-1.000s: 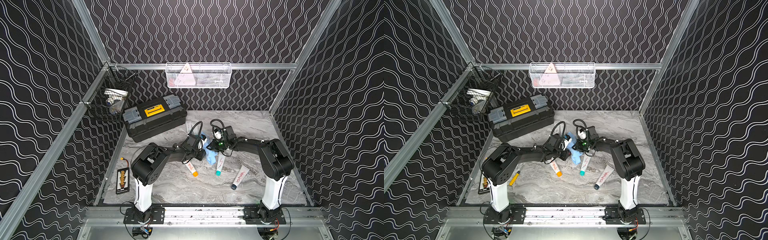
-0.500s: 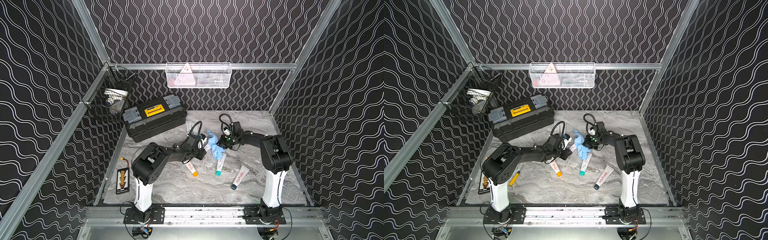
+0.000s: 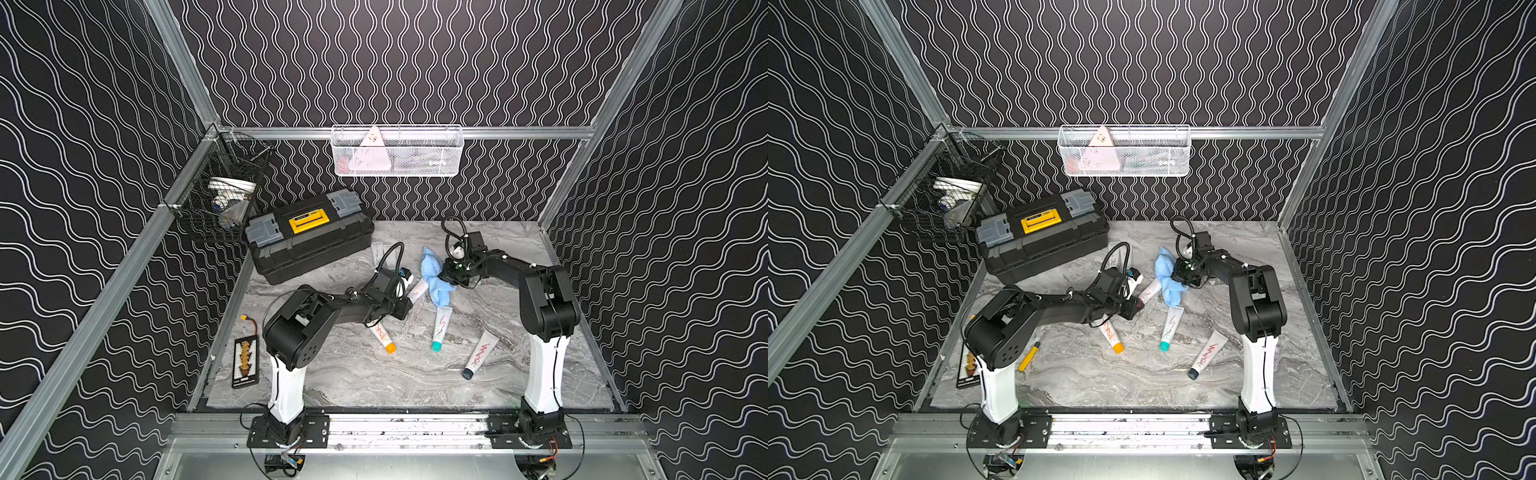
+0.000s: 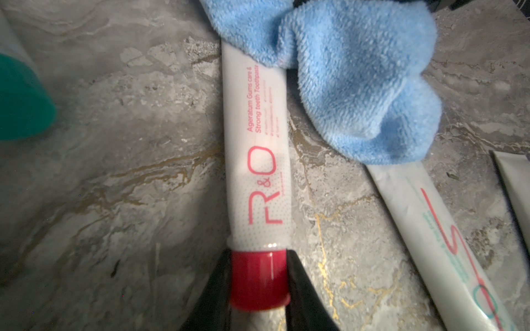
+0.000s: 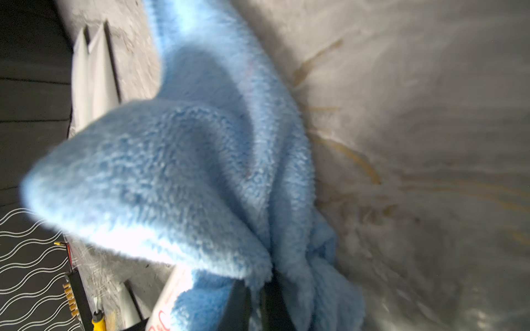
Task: Wipe the surface of the toothpaste tube
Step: Wipe the dirt from the toothpaste tube.
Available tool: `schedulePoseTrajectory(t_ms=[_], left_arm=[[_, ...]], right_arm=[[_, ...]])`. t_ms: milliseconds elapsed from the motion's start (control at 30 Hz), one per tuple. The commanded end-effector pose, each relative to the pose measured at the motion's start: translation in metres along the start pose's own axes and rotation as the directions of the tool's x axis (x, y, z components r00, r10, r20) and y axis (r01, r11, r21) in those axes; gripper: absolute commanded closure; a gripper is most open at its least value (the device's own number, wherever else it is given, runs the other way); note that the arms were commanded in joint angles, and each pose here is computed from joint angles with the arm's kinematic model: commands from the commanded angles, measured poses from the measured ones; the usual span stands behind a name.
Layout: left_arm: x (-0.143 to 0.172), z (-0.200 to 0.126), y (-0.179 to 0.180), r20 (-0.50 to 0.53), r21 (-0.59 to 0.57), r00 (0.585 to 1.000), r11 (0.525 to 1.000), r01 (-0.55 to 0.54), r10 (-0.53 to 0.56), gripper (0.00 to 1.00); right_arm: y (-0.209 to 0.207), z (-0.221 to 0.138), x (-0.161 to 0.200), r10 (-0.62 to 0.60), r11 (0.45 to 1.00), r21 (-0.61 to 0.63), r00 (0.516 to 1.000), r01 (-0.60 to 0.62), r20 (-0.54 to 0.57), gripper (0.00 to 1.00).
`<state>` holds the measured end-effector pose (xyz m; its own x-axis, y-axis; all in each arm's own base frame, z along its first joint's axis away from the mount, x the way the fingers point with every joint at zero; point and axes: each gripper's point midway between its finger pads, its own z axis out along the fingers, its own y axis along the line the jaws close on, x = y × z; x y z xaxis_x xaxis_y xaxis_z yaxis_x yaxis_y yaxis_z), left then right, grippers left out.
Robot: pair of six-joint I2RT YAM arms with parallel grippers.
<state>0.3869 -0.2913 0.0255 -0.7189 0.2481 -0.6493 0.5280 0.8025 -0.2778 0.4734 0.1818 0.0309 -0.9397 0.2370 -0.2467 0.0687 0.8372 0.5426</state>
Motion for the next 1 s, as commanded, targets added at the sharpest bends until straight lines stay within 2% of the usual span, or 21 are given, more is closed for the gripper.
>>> schedulePoseTrajectory(t_ms=[0, 300, 400, 767, 967], left_arm=[[0.012, 0.001, -0.005, -0.049, 0.035, 0.999, 0.999, 0.005, -0.003, 0.84], [0.012, 0.002, -0.005, -0.052, 0.036, 0.999, 0.999, 0.006, -0.004, 0.84], [0.012, 0.002, -0.006, -0.051, 0.038, 0.999, 0.999, 0.008, -0.006, 0.84], [0.012, 0.001, -0.005, -0.053, 0.035, 0.999, 0.999, 0.008, -0.006, 0.84], [0.011, 0.001, -0.006, -0.05, 0.041, 0.999, 0.999, 0.008, -0.005, 0.84]], right_arm=[[0.0, 0.002, -0.005, 0.001, 1.0, 0.022, 1.0, -0.002, 0.015, 1.0], [0.022, 0.018, 0.022, -0.061, 0.998, -0.008, 0.997, 0.06, -0.054, 1.0], [0.036, 0.018, 0.035, -0.05, 0.996, -0.076, 0.995, 0.043, -0.087, 1.0], [0.079, 0.016, 0.09, -0.115, 0.983, -0.16, 0.978, 0.087, -0.173, 1.0], [0.097, 0.007, 0.101, -0.147, 0.972, -0.207, 0.973, 0.11, -0.177, 1.0]])
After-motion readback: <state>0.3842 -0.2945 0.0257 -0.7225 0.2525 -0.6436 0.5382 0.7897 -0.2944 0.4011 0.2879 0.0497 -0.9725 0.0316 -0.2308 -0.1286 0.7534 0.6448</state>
